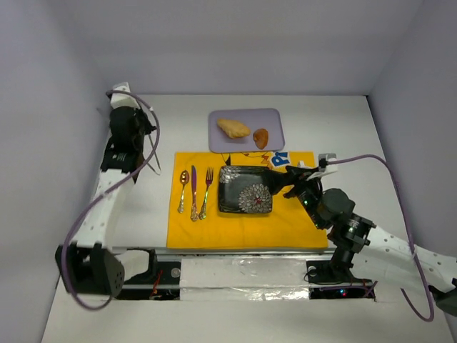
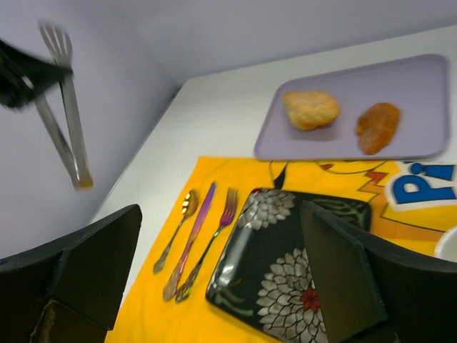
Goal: Place the bread
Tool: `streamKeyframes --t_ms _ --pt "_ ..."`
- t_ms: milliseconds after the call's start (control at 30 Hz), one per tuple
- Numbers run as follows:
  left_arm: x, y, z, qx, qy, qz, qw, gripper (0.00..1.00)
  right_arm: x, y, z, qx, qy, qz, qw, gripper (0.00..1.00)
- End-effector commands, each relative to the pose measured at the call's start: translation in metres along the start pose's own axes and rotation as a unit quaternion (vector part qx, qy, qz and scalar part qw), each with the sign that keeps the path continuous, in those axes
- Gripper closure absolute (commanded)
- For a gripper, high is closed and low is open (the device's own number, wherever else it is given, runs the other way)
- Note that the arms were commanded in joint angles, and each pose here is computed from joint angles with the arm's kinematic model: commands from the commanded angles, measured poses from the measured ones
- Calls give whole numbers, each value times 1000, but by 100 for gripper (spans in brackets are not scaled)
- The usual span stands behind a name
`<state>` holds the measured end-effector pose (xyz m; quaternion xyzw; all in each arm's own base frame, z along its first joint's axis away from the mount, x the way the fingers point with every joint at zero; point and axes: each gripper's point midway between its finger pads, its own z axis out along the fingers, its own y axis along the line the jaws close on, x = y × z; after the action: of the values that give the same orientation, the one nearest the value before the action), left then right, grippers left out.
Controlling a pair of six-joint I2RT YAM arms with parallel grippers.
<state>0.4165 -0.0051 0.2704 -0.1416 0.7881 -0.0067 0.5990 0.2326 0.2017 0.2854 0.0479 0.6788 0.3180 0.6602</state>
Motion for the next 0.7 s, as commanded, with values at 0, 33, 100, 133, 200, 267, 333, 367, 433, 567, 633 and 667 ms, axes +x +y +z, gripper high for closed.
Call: streamKeyframes --t_ms 0,33,100,133,200,267,333,367,433,567,633,667 --pt "-24 -27 -36 94 -48 -45 993 100 -15 44 0 -91 6 17 996 1" --pt "-28 -52 -57 165 -47 -50 984 100 -19 51 1 -99 7 26 995 0" --pt "-21 -71 -72 230 -31 -58 971 100 -16 61 2 -115 22 34 993 0" --pt "-16 -88 -87 285 -14 -65 956 100 -16 66 2 -122 27 48 991 0" --pt "-5 -98 -104 330 -3 -84 940 100 -13 88 3 -162 45 69 983 0" --pt "-17 -118 -139 412 -25 -117 903 100 -16 114 3 -210 55 110 970 0" --pt "-13 -128 -161 474 -38 -135 870 100 6 142 3 -263 107 129 950 0" --pt "-17 -131 -175 494 -38 -159 854 100 3 154 3 -285 109 140 942 0" --pt "-15 -135 -190 527 -45 -164 833 100 13 174 1 -328 139 154 922 0" --pt "-15 -139 -219 580 -48 -174 794 100 25 188 9 -350 152 163 910 0" --pt "-16 -139 -234 601 -53 -179 777 100 41 192 16 -342 168 160 910 0" --pt "-17 -139 -239 608 -59 -182 770 100 46 193 17 -341 172 159 911 0"
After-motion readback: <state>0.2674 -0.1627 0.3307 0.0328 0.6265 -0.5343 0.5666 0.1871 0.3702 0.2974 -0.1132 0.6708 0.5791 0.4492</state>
